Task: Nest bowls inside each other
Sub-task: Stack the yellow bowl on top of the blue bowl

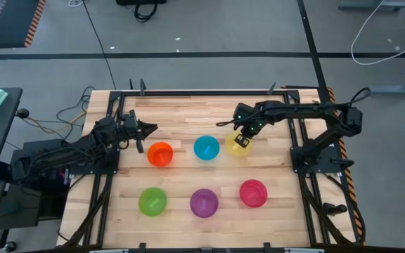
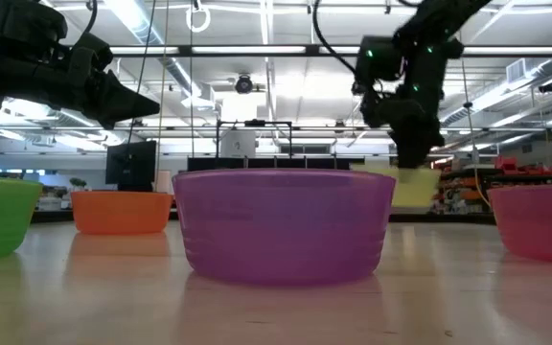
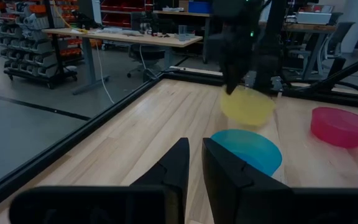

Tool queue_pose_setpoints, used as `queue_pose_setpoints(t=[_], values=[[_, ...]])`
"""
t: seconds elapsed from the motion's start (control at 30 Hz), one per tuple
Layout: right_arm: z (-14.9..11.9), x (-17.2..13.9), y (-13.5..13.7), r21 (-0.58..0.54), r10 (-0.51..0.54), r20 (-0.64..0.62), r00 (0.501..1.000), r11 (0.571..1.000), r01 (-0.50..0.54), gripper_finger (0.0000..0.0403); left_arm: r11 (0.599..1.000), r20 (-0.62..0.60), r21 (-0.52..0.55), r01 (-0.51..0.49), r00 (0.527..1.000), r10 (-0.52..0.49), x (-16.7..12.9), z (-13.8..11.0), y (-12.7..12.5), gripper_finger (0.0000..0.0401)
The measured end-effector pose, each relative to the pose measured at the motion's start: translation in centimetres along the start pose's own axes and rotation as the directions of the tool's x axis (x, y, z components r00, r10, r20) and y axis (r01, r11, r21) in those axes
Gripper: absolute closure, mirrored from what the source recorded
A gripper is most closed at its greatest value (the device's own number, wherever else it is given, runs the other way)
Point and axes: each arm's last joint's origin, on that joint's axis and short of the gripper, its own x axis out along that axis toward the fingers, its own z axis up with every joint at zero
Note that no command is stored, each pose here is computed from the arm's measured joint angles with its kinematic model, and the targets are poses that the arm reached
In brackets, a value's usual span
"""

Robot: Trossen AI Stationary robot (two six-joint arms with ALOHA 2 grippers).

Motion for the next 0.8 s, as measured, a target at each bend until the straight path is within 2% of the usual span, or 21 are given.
queue_pose_setpoints(t=[0.27,0.43,0.63,0.8], values=[[2.5,-4.5,2.4,-0.048,0.040,0.127,0.991,0.998,-0.034,0.0402,1.000,0.000,0.000,0.000,1.000,0.000,0.0,0.0,0.0,0.0350],[3.4,-6.1,3.0,-0.058,0.068,0.185,0.980,0.997,-0.058,0.0402,1.000,0.000,0.000,0.000,1.000,0.000,0.0,0.0,0.0,0.0353],[4.9,-5.0,3.6,-0.060,0.060,0.155,0.986,0.997,-0.052,0.0402,1.000,0.000,0.000,0.000,1.000,0.000,0.0,0.0,0.0,0.0349],[7.2,-3.0,4.7,-0.109,0.067,0.083,0.994,0.992,-0.057,0.0402,1.000,0.000,-0.001,0.000,1.000,0.000,0.0,0.0,0.0,0.0351]])
